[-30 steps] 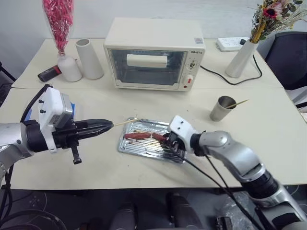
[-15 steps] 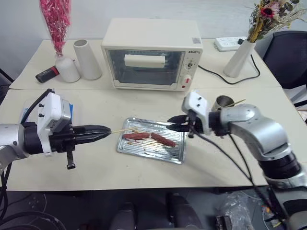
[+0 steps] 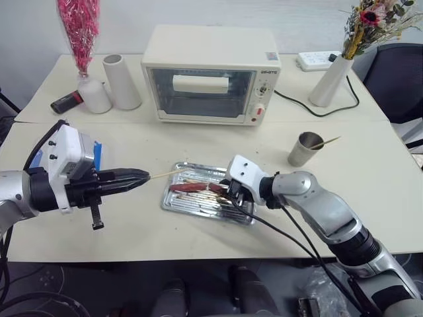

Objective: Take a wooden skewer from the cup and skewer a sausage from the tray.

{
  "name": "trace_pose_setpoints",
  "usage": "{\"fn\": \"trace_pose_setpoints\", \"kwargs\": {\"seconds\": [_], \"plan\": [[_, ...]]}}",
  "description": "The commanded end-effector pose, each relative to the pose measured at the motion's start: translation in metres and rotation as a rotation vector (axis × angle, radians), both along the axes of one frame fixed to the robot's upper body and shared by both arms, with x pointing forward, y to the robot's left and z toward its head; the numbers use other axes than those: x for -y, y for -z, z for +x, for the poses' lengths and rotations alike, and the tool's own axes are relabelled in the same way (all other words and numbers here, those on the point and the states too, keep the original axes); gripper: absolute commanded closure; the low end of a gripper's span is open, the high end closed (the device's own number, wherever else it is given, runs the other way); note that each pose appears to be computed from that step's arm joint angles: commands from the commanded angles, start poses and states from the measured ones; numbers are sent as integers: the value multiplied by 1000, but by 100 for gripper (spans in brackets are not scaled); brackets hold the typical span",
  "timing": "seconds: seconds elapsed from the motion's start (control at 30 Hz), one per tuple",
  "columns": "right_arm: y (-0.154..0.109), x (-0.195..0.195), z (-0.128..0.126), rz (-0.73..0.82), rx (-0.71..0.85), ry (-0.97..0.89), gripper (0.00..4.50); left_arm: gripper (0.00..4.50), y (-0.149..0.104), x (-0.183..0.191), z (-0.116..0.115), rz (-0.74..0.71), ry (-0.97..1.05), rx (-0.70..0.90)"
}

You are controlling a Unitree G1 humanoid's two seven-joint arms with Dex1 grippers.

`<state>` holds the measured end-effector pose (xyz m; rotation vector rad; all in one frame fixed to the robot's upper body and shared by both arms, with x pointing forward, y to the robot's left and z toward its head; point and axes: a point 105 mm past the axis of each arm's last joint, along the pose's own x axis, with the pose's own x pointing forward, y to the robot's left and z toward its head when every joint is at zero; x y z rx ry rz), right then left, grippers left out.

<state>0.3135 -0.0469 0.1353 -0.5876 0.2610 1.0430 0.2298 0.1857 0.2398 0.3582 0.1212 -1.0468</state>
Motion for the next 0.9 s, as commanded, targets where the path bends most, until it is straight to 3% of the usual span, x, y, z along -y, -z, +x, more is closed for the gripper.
{"fn": "trace_pose_setpoints", "kwargs": {"seconds": [0.03,0.47,0.6,0.77,0.9], "plan": [[1,-6,1,-9,41,-5,343,450,-9,0,0,10,-1,51],[13,-8,8,-25,24,14,343,450,-12,1,2,7,-3,62],[10,-8,6,-17,22,4,423,450,-12,1,2,8,-3,62],[-8,-7,0,19,25,-52,438,450,-11,1,2,7,5,52],[-38,0,-13,68,31,-191,438,450,-8,5,0,11,42,28]]}}
